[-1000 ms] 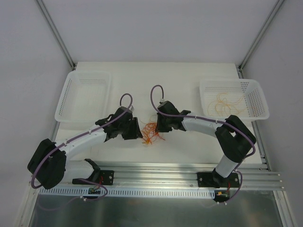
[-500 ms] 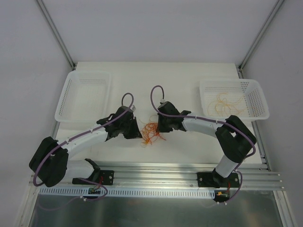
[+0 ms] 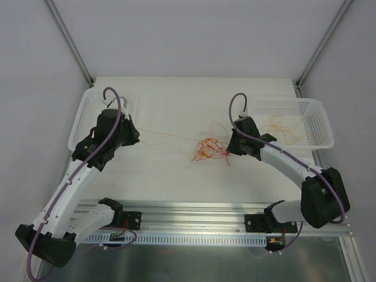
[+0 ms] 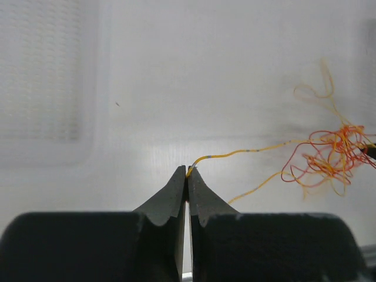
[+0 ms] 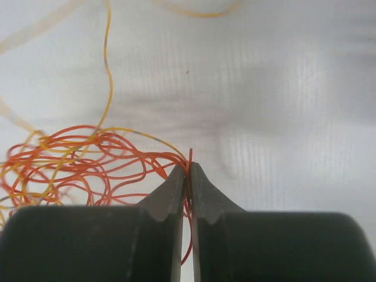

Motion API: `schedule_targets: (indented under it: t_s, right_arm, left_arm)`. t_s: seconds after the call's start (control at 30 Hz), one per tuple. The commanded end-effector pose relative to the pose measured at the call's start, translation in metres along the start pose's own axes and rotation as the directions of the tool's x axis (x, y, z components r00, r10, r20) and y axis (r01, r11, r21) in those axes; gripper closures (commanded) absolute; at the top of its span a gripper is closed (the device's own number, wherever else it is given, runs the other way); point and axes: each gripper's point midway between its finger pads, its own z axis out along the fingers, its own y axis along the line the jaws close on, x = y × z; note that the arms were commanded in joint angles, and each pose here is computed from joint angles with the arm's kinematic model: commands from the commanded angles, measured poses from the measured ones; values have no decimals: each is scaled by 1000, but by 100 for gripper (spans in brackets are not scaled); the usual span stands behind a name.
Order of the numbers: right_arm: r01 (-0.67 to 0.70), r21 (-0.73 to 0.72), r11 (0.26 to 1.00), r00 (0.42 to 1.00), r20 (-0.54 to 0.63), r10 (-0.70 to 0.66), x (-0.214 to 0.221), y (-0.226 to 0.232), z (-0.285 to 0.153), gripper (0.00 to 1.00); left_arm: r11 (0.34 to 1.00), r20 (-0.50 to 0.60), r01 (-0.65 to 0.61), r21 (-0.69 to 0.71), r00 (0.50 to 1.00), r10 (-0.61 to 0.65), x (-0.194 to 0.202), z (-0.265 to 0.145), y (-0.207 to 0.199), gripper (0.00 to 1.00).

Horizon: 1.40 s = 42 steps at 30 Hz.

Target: Untangle the cables

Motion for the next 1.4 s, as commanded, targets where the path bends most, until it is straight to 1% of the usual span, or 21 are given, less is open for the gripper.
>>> schedule_targets:
  t_s: [0.0, 0.17, 0.2, 0.27, 0.4, 0.5, 0.53, 0.6, 0.67, 0.7, 0.73, 0.77, 0.87, 0.97, 1.07, 1.1, 1.17, 1.2, 1.23, 1.3, 1.37]
  right_arm:
    - [8, 70, 997, 999, 36, -10, -12, -30, -22, 99]
    - [-19, 78, 997, 997, 75, 14, -28, -42, -41, 99]
    - [-20, 73, 997, 997, 70, 14, -27, -43, -42, 99]
    - [-21, 68, 997, 998, 67, 17, -25, -44, -43, 99]
    - [-27, 56, 998, 999, 42, 25, -17, -43, -38, 99]
    - [-26, 26, 999, 1000, 15, 26, -11, -39, -33, 99]
    - [-23, 28, 999, 1000, -2, 23, -7, -39, -30, 99]
    - [-6, 9, 1000, 1000, -10, 6, -7, -34, -29, 99]
    - [18, -24, 1000, 999, -34, -19, -4, -25, -29, 92]
    - [52, -36, 998, 998, -29, -53, -6, -17, -33, 78]
    - [71, -38, 997, 997, -24, -72, -7, -14, -35, 72]
    - [87, -43, 995, 996, -21, -88, -9, -10, -37, 61]
    - [141, -33, 989, 990, 19, -141, -19, 3, -48, 45]
    - [217, -86, 972, 975, 68, -211, -27, 33, -65, 36]
    - [261, -220, 940, 964, 98, -245, -21, 77, -72, 28]
    - [277, -334, 901, 961, 113, -253, -14, 106, -77, 26]
    - [271, -424, 864, 962, 101, -253, -1, 131, -76, 22]
    - [289, -476, 831, 957, 120, -264, 4, 150, -79, 21]
    - [295, -494, 818, 954, 100, -283, 13, 159, -71, 21]
    - [334, -552, 764, 938, 113, -328, 28, 188, -72, 21]
    - [350, -563, 749, 927, 91, -365, 41, 204, -57, 21]
  left_arm:
    - [975, 116, -97, -198, 986, 121, -46, -38, 35, 100]
    - [941, 237, -106, -321, 953, 188, -96, -83, 50, 100]
    - [942, 284, -93, -322, 940, 190, -113, -98, 47, 100]
    - [944, 319, -96, -316, 926, 201, -126, -112, 42, 100]
    - [969, 398, -98, -228, 899, 185, -152, -138, 20, 100]
    - [984, 419, -122, -131, 892, 166, -158, -146, 0, 100]
    - [986, 403, -162, -40, 900, 164, -154, -145, -17, 100]
    - [979, 367, -195, 51, 916, 163, -145, -138, -33, 100]
    - [953, 308, -223, 207, 939, 152, -128, -133, -59, 100]
    - [943, 264, -218, 253, 953, 149, -117, -122, -66, 100]
    - [912, 211, -205, 354, 968, 135, -104, -121, -82, 100]
    - [901, 156, -186, 392, 979, 134, -90, -110, -86, 100]
    - [873, 59, -134, 470, 991, 120, -60, -93, -96, 100]
    - [854, 30, -127, 505, 991, 129, -41, -87, -105, 100]
    - [862, -30, -106, 496, 990, 139, -16, -73, -103, 100]
    - [867, -32, -103, 488, 990, 135, -14, -72, -102, 100]
    - [873, -44, -98, 479, 990, 135, -7, -69, -99, 100]
    - [876, -42, -93, 472, 991, 129, -6, -69, -98, 100]
    - [880, -43, -91, 467, 991, 125, -6, -69, -96, 100]
    - [882, -39, -88, 463, 992, 119, -5, -70, -95, 100]
    - [886, -36, -84, 456, 993, 113, -5, -70, -93, 100]
